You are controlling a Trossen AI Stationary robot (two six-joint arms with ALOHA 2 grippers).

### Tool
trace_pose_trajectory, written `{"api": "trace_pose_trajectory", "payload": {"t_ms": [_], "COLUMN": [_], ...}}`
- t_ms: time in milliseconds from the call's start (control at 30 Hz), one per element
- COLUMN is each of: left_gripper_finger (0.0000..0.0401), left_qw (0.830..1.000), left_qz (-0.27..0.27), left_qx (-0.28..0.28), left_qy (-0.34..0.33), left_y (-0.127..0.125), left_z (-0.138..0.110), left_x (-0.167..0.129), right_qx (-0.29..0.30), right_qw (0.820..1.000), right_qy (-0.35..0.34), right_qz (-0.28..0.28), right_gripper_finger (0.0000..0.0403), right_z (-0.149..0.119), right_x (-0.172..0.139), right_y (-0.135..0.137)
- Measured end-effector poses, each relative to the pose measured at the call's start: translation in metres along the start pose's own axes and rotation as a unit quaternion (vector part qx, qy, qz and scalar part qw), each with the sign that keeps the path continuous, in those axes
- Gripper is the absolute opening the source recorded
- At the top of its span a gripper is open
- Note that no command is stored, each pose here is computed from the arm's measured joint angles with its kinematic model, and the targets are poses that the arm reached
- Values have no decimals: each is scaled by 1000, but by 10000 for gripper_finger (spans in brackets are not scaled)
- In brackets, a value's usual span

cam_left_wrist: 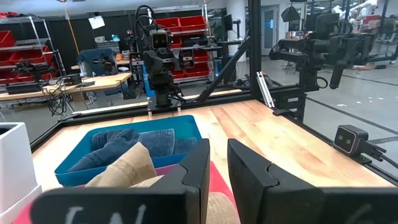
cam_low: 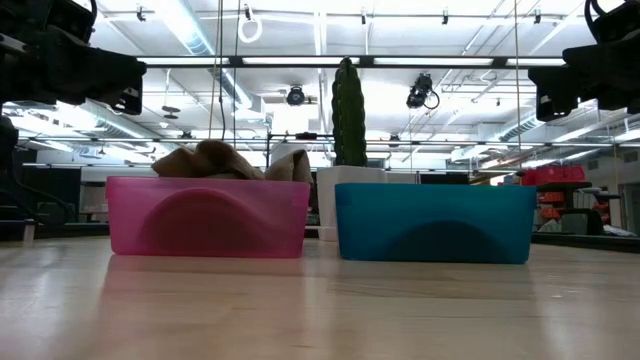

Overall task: Pick & Place hat
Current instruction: Return to Home Position

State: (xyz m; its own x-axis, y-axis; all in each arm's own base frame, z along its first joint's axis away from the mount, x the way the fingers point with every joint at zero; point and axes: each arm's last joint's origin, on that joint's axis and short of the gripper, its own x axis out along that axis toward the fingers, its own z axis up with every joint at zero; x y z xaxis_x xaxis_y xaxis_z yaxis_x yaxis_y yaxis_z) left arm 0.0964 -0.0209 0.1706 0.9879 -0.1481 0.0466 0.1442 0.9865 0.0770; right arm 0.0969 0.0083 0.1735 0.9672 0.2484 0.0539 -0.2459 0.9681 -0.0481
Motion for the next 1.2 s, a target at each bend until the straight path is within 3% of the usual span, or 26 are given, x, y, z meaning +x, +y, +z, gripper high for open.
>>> {"api": "trace_pose_trajectory", "payload": {"t_ms": [1200], "left_gripper_finger": [60], "left_qw": [1000], "left_qz": [-23], "left_qx": [-1], "left_qy": [-2], "left_y": [-5], "left_z": [0], "left_x": [0], "right_qx": [0], "right_qw": [1000], "right_qy": [0], "right_qz": [0], "right_gripper_finger": [194], "right_z": [0], "right_x": [0], "right_y": [0]}}
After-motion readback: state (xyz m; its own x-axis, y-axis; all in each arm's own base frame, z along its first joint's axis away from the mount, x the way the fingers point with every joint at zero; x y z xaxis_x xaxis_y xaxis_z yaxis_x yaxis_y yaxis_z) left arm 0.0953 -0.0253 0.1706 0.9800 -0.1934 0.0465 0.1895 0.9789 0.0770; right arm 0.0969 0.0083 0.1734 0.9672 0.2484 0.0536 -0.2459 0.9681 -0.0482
